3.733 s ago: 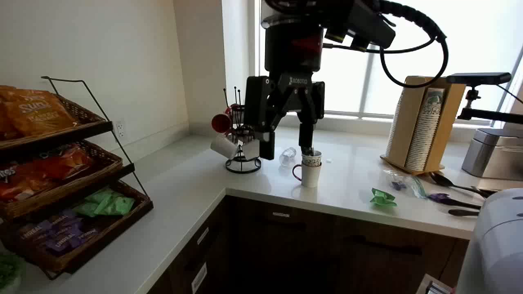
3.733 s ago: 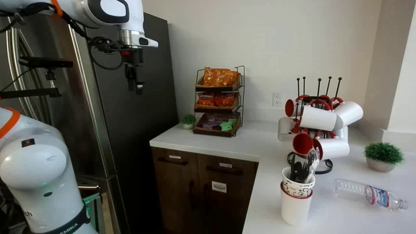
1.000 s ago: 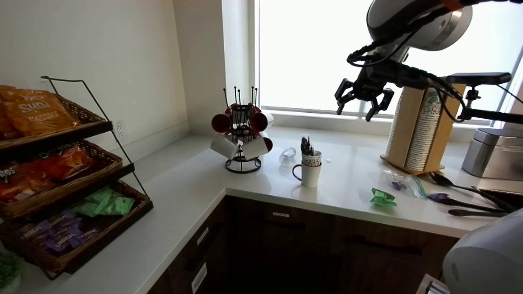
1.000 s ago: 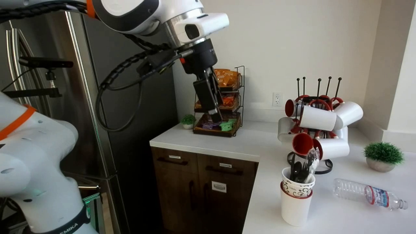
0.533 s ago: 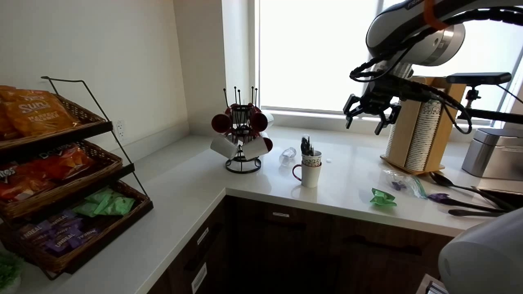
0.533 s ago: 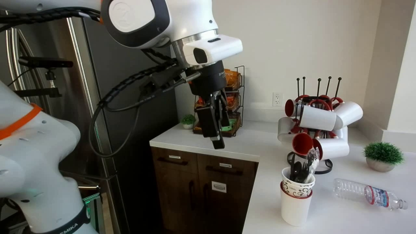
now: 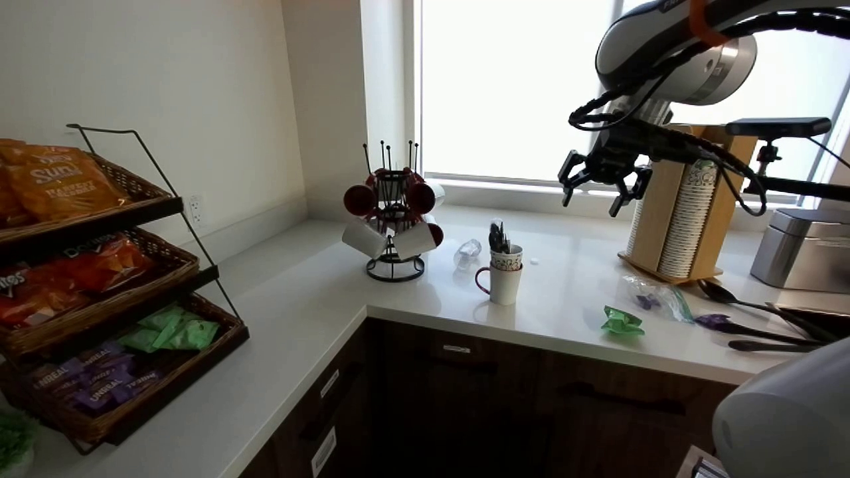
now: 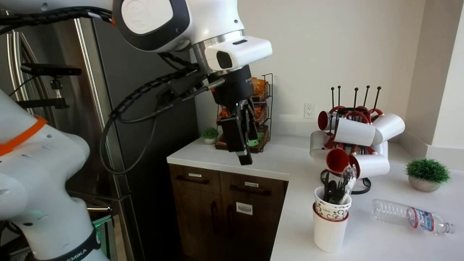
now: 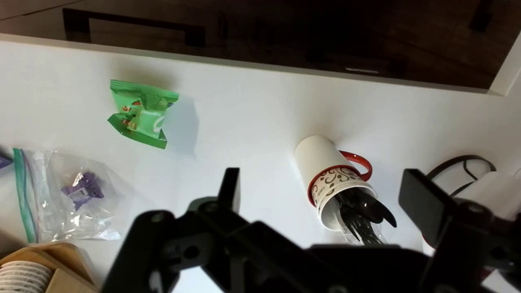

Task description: Put the green object on the shelf

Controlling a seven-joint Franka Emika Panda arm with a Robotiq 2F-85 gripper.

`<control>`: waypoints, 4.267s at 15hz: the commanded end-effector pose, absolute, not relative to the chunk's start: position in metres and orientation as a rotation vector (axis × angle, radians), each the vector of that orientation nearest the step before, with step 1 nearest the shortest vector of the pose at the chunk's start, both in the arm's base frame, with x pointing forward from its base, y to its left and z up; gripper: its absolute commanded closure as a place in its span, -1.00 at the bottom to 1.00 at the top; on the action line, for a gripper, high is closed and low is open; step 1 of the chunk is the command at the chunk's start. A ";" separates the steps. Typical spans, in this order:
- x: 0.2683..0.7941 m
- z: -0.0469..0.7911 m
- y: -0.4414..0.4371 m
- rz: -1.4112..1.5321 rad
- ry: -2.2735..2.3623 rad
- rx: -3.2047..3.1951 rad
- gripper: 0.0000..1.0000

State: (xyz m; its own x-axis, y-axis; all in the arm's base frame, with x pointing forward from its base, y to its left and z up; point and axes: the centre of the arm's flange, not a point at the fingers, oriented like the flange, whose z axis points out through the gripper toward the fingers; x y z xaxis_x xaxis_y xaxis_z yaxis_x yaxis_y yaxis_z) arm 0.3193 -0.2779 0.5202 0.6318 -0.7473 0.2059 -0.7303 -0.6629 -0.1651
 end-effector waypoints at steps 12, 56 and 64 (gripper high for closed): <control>0.352 0.438 -0.467 -0.236 1.773 -2.407 -1.00; 0.369 0.233 -0.555 0.778 2.502 -1.880 -1.00; 0.374 0.232 -0.564 0.696 2.580 -1.831 -0.92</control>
